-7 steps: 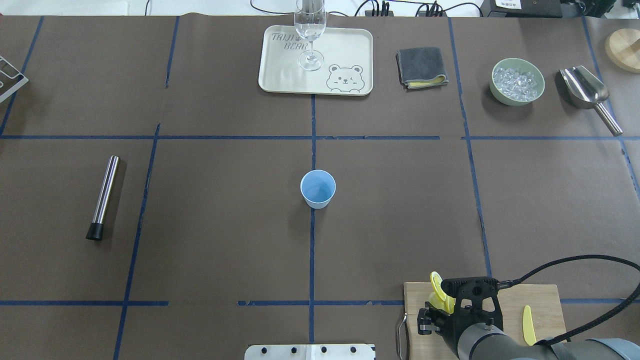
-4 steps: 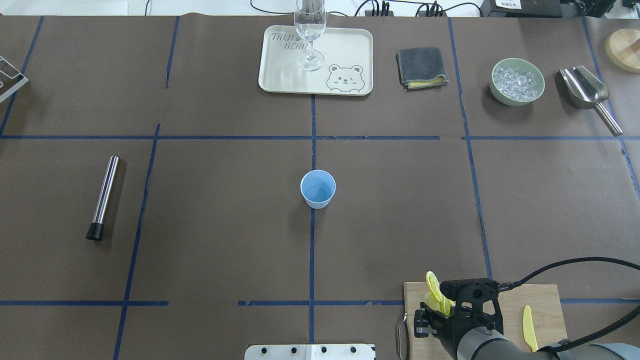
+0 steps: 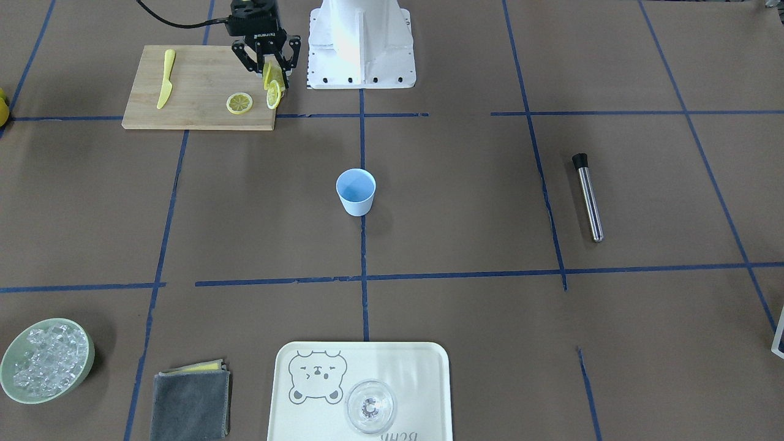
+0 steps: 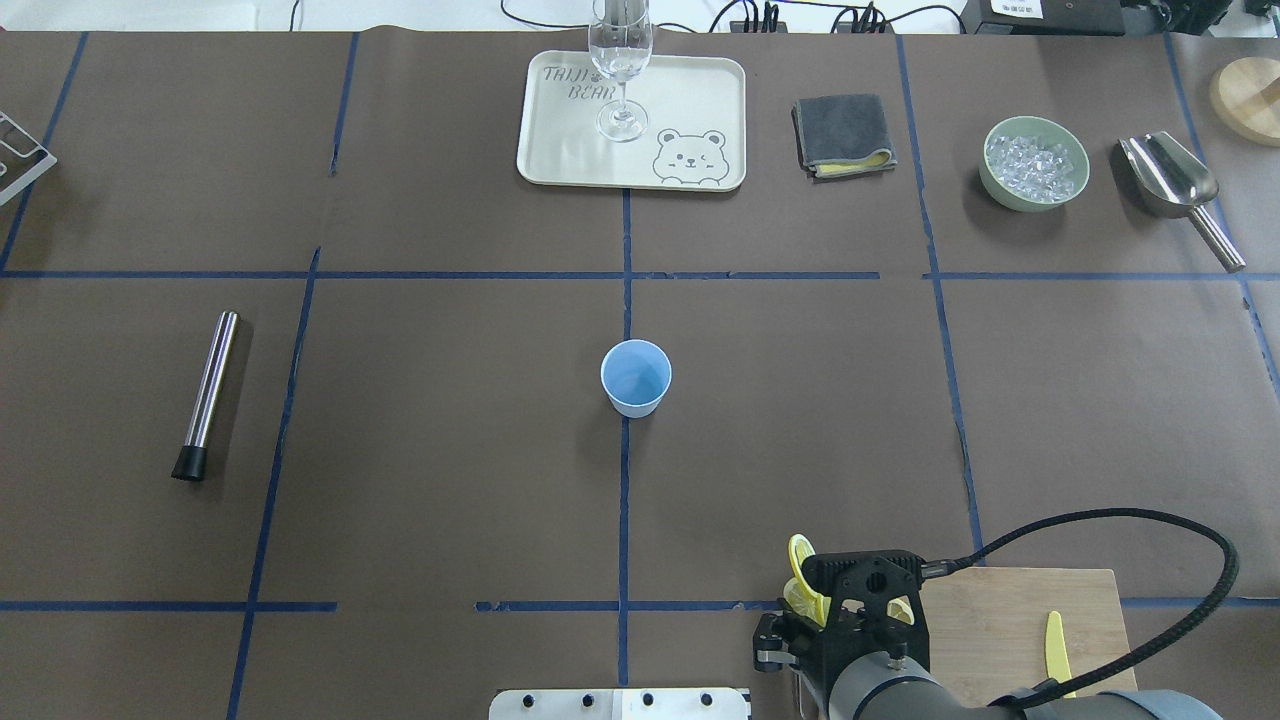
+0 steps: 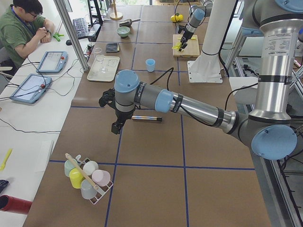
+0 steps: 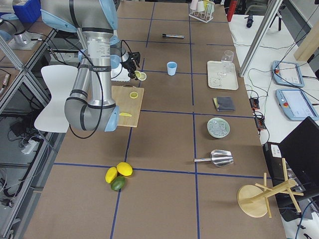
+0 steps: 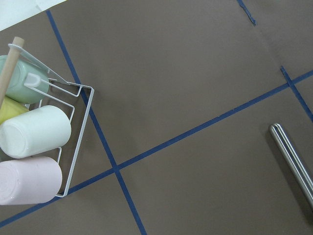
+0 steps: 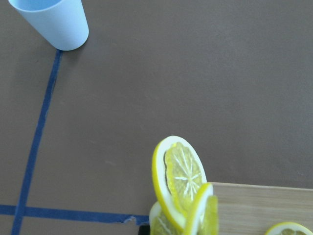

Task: Squeeze lemon into cup
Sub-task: 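Carry the lemon slices with the right gripper over the blue cup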

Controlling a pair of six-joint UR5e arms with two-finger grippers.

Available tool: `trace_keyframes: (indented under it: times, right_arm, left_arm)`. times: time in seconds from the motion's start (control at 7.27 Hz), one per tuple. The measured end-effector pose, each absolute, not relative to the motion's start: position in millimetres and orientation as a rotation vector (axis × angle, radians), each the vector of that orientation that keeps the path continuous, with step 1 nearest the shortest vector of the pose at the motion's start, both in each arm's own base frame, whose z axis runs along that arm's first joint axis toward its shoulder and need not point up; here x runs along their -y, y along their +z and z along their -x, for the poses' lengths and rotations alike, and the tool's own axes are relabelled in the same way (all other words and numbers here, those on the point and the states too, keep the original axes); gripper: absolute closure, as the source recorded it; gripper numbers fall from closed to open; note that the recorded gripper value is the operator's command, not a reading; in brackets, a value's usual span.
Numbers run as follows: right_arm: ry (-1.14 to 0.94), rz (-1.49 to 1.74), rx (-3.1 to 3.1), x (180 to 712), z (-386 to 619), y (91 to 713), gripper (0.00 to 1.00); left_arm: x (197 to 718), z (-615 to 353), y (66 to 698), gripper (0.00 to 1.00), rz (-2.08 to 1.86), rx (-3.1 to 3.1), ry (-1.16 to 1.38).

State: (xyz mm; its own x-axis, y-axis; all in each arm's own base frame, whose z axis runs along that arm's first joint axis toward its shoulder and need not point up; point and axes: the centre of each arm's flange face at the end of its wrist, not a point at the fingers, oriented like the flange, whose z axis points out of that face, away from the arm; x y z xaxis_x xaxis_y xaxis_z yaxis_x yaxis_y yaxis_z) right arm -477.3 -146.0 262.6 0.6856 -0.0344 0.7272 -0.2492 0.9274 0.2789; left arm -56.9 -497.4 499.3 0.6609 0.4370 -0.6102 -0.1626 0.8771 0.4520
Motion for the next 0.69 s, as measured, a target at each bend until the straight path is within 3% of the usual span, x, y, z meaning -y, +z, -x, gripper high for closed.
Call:
trace_keyframes:
  times: [0.69]
  right_arm:
    - [0.204, -0.305, 0.768, 257, 514, 170, 0.60]
  left_arm:
    - [497, 57, 498, 0.00, -0.381, -0.780, 0.349]
